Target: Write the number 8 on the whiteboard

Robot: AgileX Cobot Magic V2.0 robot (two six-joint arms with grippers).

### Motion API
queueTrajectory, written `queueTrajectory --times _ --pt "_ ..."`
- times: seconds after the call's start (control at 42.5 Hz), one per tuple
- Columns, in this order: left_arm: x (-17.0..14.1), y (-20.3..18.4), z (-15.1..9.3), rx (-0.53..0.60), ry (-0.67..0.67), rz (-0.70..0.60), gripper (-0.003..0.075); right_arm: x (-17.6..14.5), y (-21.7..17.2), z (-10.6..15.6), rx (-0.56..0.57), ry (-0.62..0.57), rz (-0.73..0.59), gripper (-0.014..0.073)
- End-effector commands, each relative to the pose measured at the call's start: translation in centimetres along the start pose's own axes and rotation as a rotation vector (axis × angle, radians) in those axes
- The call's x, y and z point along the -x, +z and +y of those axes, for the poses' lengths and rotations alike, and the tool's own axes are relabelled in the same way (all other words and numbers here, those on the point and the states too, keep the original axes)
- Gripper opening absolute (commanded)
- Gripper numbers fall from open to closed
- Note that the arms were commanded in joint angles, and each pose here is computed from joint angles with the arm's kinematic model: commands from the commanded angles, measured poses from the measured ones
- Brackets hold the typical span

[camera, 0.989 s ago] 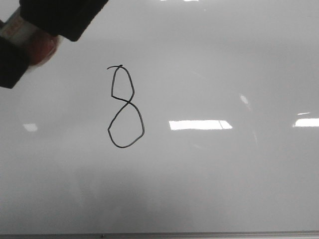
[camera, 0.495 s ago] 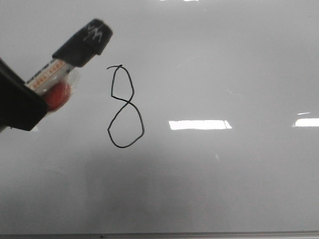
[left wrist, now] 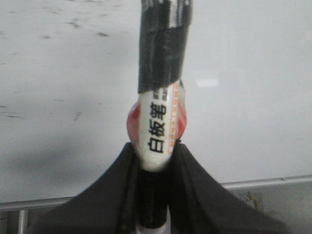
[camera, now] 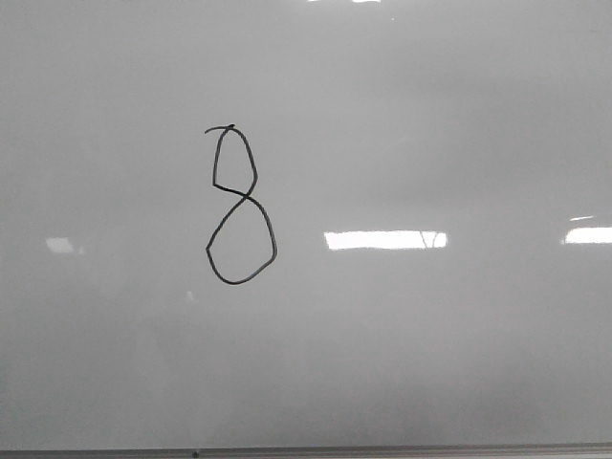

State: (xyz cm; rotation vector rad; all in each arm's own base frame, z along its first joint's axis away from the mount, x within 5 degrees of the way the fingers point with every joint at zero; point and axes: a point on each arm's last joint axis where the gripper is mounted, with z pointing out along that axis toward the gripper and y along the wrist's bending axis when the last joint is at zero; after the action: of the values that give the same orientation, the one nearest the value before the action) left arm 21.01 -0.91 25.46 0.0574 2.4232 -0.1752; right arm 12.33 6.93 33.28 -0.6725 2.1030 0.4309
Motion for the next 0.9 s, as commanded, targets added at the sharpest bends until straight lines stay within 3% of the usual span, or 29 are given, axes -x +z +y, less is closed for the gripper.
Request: queueTrajectory --times 0.0,0.094,0.377,0.872 --pt "1.8 -1.0 1.1 0.051 -0.047 -0.128 -0.0021 -1.5 -1.7 0.1 -0.07 0.064 -0.148 0.0033" --pt "2.2 -1.1 1.3 0.068 -0.048 -0.175 -0.0021 -3.9 -2.4 0.6 -0.092 0.059 -0.201 -0.0069" --pt "3.2 0.3 2.1 0.116 -0.056 -0.258 -0.0021 -7.4 -3.2 1.2 -0.135 0.025 -0.307 -0.0069" --pt "4.3 6.6 4.1 0.197 -0.082 -0.269 -0.0017 -7.8 -2.9 1.0 -0.147 0.018 -0.294 -0.0069"
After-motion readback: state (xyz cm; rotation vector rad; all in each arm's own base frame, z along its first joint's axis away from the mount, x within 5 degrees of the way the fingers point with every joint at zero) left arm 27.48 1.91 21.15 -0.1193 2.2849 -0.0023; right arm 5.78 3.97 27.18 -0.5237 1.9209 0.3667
